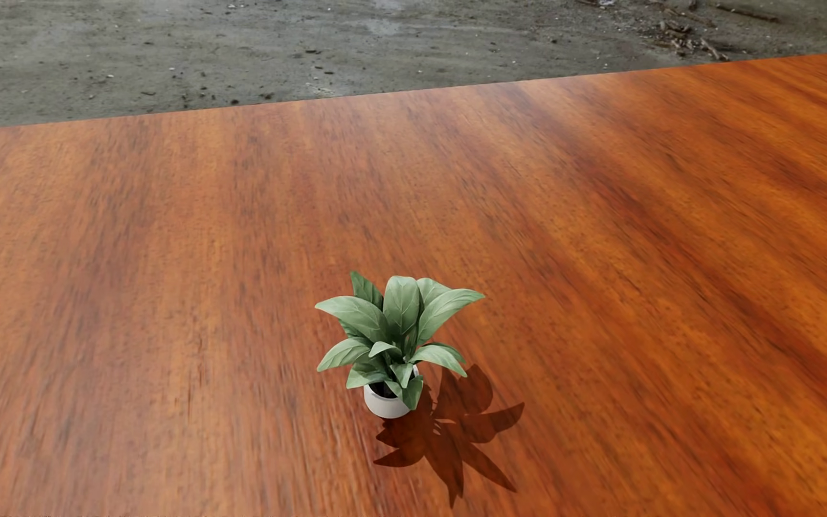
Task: Stand still
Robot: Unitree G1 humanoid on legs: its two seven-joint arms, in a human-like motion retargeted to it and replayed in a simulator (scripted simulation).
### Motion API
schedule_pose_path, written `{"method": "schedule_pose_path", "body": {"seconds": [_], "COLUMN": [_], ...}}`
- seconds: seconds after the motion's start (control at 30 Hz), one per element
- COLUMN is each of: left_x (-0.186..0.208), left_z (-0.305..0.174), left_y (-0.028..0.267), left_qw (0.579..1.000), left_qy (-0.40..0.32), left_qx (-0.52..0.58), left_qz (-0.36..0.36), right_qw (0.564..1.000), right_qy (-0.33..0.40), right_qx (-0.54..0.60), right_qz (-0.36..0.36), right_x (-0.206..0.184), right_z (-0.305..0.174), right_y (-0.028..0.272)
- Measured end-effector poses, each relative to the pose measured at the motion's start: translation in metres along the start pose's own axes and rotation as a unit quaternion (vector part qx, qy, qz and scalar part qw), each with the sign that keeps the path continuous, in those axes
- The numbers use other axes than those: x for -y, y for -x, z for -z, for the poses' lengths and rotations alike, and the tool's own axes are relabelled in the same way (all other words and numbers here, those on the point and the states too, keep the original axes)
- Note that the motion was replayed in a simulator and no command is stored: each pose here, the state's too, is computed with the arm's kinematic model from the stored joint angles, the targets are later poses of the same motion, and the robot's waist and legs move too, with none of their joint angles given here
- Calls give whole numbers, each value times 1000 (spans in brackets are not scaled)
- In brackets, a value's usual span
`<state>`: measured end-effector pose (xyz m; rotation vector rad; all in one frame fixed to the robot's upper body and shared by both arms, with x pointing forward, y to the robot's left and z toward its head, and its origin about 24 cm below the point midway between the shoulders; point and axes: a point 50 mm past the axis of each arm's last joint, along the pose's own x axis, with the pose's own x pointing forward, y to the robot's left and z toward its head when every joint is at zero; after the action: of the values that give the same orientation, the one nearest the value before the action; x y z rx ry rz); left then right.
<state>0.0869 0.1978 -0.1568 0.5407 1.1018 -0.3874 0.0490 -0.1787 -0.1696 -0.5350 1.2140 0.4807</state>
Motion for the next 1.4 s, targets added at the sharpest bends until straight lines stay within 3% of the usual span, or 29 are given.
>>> {"method": "schedule_pose_path", "body": {"seconds": [1.4], "left_x": [3], "left_z": [5], "left_y": [1], "left_qw": [1000], "left_qy": [-2], "left_qx": [-6], "left_qz": [4], "right_qw": [1000], "right_qy": [-8], "right_qx": [-15], "right_qz": [6], "right_x": [3], "right_z": [9], "right_y": [2]}}
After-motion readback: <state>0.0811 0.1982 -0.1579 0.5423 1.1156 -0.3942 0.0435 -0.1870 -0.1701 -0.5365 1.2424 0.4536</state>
